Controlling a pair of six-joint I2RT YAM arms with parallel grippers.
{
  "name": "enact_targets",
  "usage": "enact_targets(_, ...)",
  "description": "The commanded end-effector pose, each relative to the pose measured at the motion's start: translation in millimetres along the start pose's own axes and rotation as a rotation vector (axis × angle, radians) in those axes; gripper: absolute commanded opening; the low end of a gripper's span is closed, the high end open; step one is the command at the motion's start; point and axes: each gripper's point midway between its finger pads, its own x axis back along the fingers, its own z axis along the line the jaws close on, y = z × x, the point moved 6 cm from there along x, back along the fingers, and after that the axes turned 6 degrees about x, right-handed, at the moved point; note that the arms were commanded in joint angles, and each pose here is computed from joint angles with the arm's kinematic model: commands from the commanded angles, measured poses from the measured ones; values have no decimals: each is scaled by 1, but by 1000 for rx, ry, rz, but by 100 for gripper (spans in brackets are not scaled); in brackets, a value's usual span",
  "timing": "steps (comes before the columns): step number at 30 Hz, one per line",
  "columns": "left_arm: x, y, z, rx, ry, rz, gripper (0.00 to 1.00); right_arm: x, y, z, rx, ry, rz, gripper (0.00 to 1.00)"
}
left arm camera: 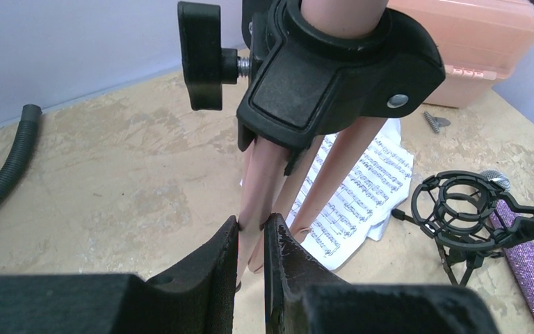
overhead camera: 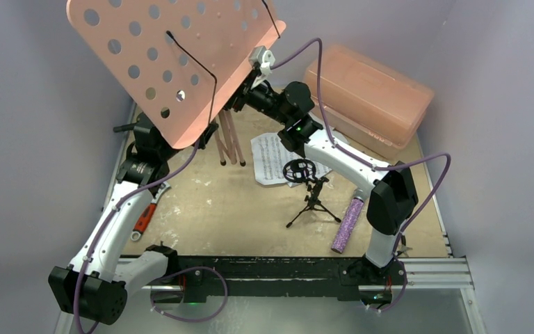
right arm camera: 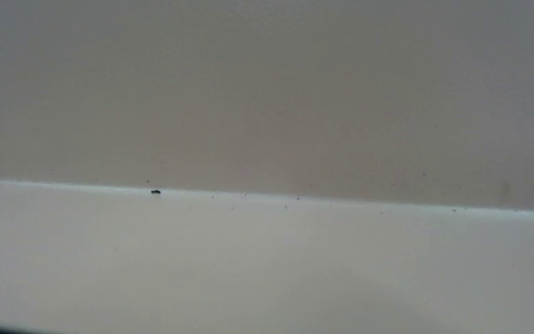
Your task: Set up the instrument practice props
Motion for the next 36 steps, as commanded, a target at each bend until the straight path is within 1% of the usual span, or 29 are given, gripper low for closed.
enact_targets(1,5,-42,61,17,388,168,0,27,232,52,213,147,-646,0)
enact_targets(4,4,-46,62,18,391,188,0,29,236,54,212,158,-665,0)
enact_targets(7,6,-49,67,13,439,199,0,31,234,55,211,162,-667,0)
enact_targets(10,8,-49,68,5,444,194,0,34,219,56,196,168,-646,0)
enact_targets(14,8,-48,67,-5,440,188,0,41,185,59,150,195,-608,0)
enact_targets(17,8,-52,65,-4,416,196,0,48,163,62,132,206,-579,0)
enact_targets(20,5,-62,60,2,354,205,0,52,146,61,117,195,-543,0)
enact_targets(24,6,-73,55,9,306,207,0,55,135,60,128,183,-512,0)
enact_targets(29,7,-75,48,2,248,173,0,61,126,61,121,164,-489,0)
enact_targets(30,7,-75,47,-1,234,166,3,62,125,60,121,160,-486,0)
enact_targets(32,7,-74,43,-9,195,148,18,64,123,60,123,153,-480,0)
enact_targets(34,6,-73,36,-18,134,127,30,65,121,60,124,149,-476,0)
enact_targets(36,6,-72,30,-27,86,107,37,66,120,59,128,141,-471,0)
